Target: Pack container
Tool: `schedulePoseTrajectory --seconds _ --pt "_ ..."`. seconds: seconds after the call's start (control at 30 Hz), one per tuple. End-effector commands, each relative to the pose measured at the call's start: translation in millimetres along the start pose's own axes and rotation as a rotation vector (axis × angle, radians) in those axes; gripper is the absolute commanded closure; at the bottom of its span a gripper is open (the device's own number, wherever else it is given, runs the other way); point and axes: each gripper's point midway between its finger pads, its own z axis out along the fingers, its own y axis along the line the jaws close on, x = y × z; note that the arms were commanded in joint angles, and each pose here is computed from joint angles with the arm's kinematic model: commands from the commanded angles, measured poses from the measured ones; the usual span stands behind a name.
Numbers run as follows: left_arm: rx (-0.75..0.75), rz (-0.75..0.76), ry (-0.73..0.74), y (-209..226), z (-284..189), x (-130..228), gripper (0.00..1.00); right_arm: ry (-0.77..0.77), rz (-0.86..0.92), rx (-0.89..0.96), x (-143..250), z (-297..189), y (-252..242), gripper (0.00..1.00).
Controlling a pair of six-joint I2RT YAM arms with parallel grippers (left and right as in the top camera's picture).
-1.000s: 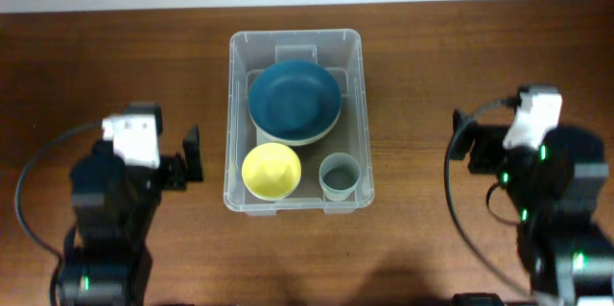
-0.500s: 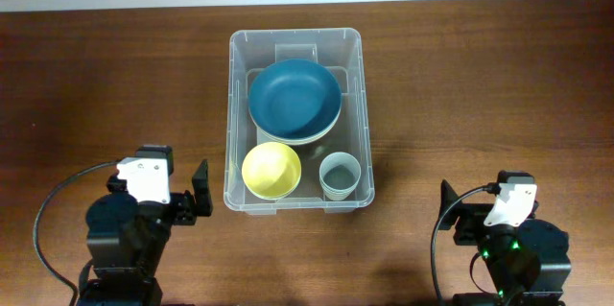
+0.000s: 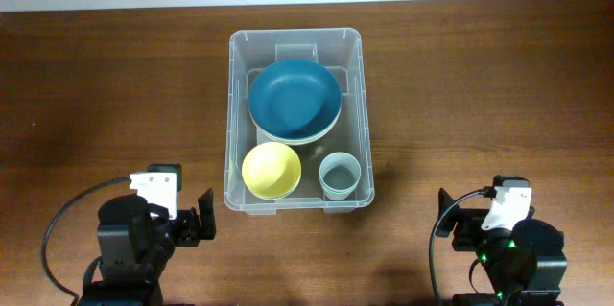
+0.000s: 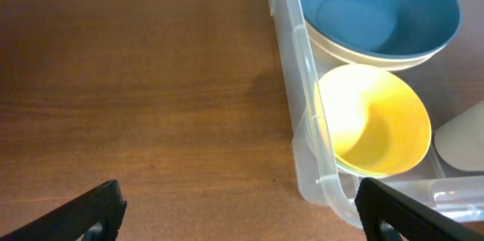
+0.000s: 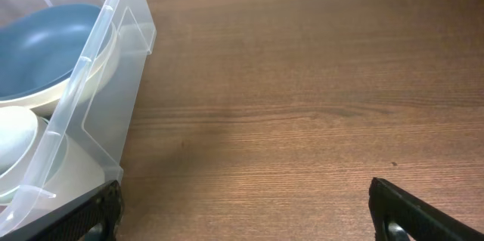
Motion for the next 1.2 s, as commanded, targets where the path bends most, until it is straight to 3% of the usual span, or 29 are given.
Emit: schedulePoseTrajectory --seconds 0.0,0.4,0.77,1.17 --pt "0.011 0.001 0.007 -1.3 1.3 2.3 0.00 -0.033 0.011 0.015 -1.0 -3.5 -2.9 0.01" --pt "0.011 0.001 0.006 -1.3 1.3 2.3 0.00 -0.282 0.002 -0.008 -24.7 -45.2 1.0 0.01" --pt "0.011 0.001 0.006 -1.3 1.3 2.3 0.01 -0.229 -0.006 0.008 -8.8 -32.1 -2.6 0.01" --pt "0.011 0.001 0.006 -1.3 1.3 2.3 0.00 -0.734 -0.045 -0.024 -80.2 -16.2 2.4 0.01"
